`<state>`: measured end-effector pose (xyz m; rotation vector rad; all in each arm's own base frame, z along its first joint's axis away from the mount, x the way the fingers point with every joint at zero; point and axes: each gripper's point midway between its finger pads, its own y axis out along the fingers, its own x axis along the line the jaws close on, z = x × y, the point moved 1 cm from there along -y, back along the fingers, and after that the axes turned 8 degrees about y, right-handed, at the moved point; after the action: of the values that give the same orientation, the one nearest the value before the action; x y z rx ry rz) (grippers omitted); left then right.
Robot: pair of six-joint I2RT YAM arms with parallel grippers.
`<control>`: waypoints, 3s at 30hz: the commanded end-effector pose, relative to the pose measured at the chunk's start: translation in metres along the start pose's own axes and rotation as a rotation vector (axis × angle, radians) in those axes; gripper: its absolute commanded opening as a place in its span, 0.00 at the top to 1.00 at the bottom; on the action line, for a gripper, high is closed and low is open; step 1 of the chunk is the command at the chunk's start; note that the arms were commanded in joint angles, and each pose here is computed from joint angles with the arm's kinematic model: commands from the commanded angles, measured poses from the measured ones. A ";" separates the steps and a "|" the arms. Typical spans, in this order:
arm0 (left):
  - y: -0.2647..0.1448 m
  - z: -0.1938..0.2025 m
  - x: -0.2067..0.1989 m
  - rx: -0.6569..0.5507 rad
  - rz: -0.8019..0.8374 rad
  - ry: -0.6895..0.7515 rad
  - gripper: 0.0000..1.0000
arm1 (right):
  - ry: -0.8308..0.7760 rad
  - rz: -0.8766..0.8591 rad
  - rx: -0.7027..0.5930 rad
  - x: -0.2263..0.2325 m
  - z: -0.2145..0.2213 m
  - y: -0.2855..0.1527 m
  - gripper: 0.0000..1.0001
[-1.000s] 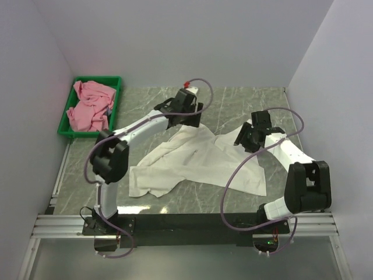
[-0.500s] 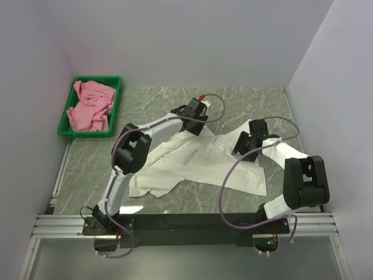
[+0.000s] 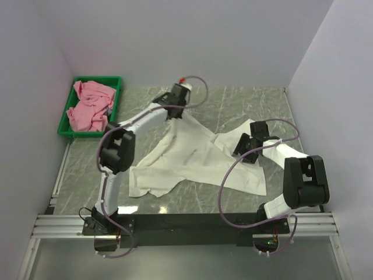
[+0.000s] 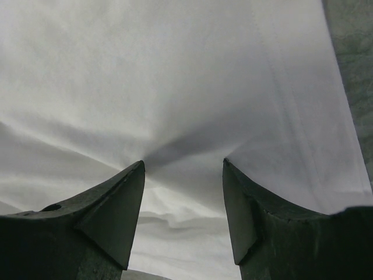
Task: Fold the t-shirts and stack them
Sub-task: Flatten the tshirt out
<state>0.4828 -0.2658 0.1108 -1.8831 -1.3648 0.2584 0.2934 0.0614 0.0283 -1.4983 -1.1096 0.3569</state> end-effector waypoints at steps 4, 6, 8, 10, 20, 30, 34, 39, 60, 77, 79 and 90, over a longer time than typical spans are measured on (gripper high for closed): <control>-0.055 -0.033 0.141 -0.151 -0.243 -0.213 0.99 | 0.011 0.047 -0.054 -0.011 -0.012 -0.002 0.37; -0.044 -0.023 0.156 -0.131 -0.253 -0.244 0.99 | 0.003 0.024 -0.129 0.004 -0.035 -0.015 0.36; -0.027 -0.014 0.160 -0.107 -0.259 -0.264 0.99 | -0.001 0.019 -0.171 0.012 -0.049 -0.026 0.36; -0.010 -0.002 0.170 -0.084 -0.276 -0.292 0.99 | -0.006 0.021 -0.223 0.020 -0.066 -0.038 0.35; -0.005 0.021 0.188 -0.061 -0.271 -0.387 0.99 | -0.076 0.004 -0.307 0.057 -0.122 -0.041 0.35; -0.011 0.037 0.192 -0.036 -0.257 -0.422 0.99 | -0.120 -0.024 -0.272 0.093 -0.172 0.007 0.34; -0.012 0.041 0.196 -0.036 -0.255 -0.434 0.99 | -0.128 -0.047 -0.221 0.098 -0.176 0.033 0.34; -0.011 0.049 0.200 -0.025 -0.256 -0.446 0.99 | -0.143 -0.074 -0.189 0.110 -0.187 0.051 0.34; -0.081 0.062 0.264 -0.045 -0.392 -0.664 0.99 | -0.079 -0.099 -0.450 0.111 -0.245 -0.057 1.00; -0.162 0.183 0.148 0.083 -0.144 -0.978 0.99 | 0.284 0.052 -0.235 -0.036 -0.052 -0.046 1.00; -0.171 0.204 0.132 0.068 -0.137 -1.049 0.99 | 0.311 0.029 -0.266 -0.040 -0.044 -0.054 0.97; -0.187 0.251 0.103 0.059 -0.130 -1.109 0.99 | 0.197 -0.001 -0.387 -0.035 -0.047 -0.080 0.46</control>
<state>0.2351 -0.0347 0.0833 -1.5337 -2.0818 1.4155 0.2485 0.0004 0.0631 -1.7469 -0.9324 0.0412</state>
